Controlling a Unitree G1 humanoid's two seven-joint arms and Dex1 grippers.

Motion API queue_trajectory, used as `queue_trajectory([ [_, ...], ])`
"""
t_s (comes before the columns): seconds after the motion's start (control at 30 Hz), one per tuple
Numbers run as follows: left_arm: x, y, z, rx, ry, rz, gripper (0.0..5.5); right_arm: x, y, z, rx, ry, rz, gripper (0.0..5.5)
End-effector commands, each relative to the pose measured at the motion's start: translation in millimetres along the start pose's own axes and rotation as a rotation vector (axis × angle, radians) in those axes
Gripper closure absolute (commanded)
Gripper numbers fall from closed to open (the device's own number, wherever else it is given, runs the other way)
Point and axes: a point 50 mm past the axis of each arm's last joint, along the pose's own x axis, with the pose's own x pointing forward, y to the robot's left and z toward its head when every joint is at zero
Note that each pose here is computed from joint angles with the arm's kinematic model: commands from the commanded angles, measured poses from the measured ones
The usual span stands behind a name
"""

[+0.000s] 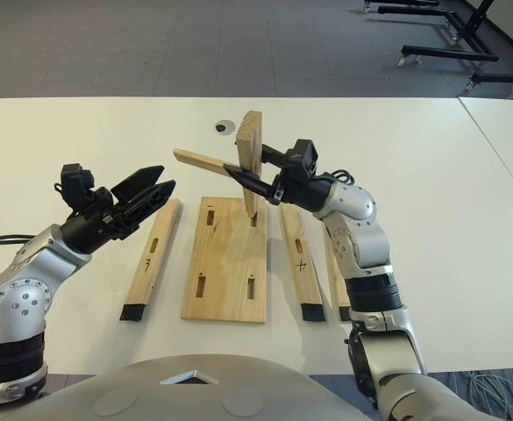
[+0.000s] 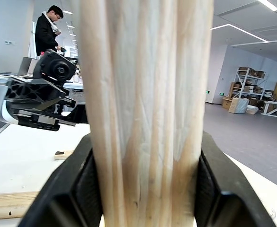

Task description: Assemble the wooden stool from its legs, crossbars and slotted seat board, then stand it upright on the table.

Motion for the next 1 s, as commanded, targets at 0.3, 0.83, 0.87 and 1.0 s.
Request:
queue_trajectory([
  [0.3, -2, 7, 3, 0.017, 0.034, 0.007, 1.91, -23, -1, -16, 0.066, 0.099, 0.023, 3.45],
  [0.83, -6, 10, 1, 0.014, 0.054, 0.009, 1.91, -35, -9, -5, 0.116, 0.079, 0.051, 3.45],
  [0.87, -5, 11, 1, 0.014, 0.055, 0.009, 1.91, -37, -11, -4, 0.113, 0.081, 0.05, 3.45],
  [1.0, -4, 11, 0, 0.015, 0.055, 0.006, 1.91, -37, -16, 1, 0.096, 0.083, 0.055, 3.45],
])
